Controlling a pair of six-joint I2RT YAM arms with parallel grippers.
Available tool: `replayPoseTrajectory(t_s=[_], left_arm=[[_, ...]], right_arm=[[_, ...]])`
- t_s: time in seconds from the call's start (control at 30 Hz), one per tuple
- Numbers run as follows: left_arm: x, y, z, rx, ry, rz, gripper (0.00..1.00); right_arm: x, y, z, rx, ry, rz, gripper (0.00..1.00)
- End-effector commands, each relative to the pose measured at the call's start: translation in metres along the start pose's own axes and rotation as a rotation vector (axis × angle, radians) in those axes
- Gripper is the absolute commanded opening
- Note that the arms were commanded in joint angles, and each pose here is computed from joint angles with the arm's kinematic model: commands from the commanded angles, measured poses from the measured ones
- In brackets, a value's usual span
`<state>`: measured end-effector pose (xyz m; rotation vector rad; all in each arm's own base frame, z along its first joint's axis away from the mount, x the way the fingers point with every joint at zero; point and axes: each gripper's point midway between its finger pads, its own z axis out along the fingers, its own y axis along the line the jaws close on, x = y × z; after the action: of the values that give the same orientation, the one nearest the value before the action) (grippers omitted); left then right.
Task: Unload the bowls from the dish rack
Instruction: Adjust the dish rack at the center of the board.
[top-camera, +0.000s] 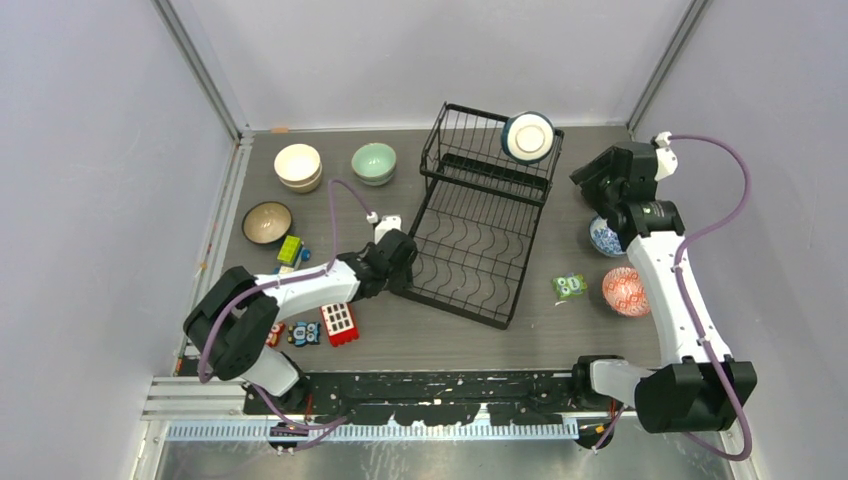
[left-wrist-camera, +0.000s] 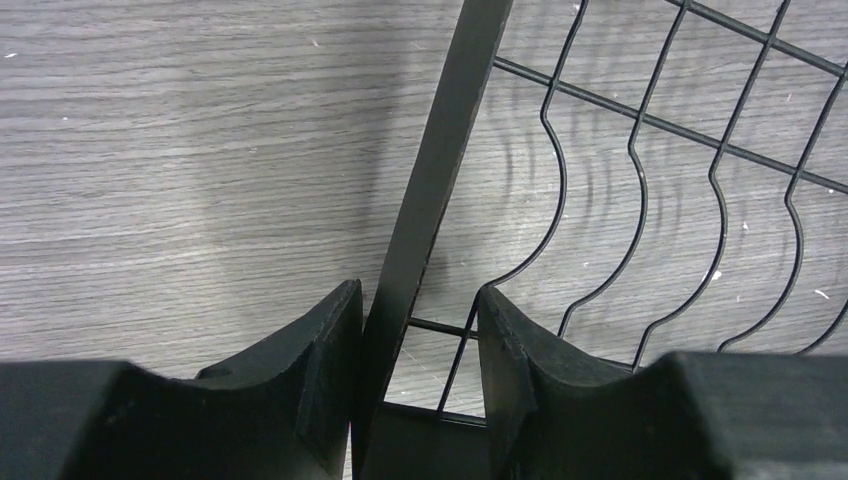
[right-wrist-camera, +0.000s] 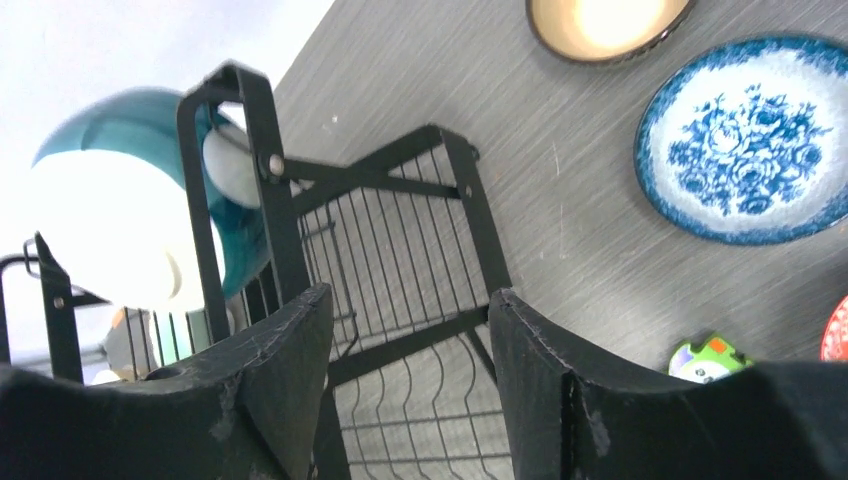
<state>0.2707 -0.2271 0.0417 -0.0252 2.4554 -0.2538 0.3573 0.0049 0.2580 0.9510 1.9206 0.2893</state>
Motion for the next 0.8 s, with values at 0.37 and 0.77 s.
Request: replayPoseTrajectory(t_s=[0.37, 0.77], left_arm=[[-0.046, 0.062, 0.001, -0.234, -0.096, -0.048, 0.25], [-0.053, 0.054, -0.002, -0.174, -0.101, -0.052, 0.34]], right_arm=[[-0.023, 0.022, 0.08, -0.176, -0.04, 0.376, 0.61], [-0.006, 0.008, 0.075, -0.318, -0.222, 0.16, 0.62]])
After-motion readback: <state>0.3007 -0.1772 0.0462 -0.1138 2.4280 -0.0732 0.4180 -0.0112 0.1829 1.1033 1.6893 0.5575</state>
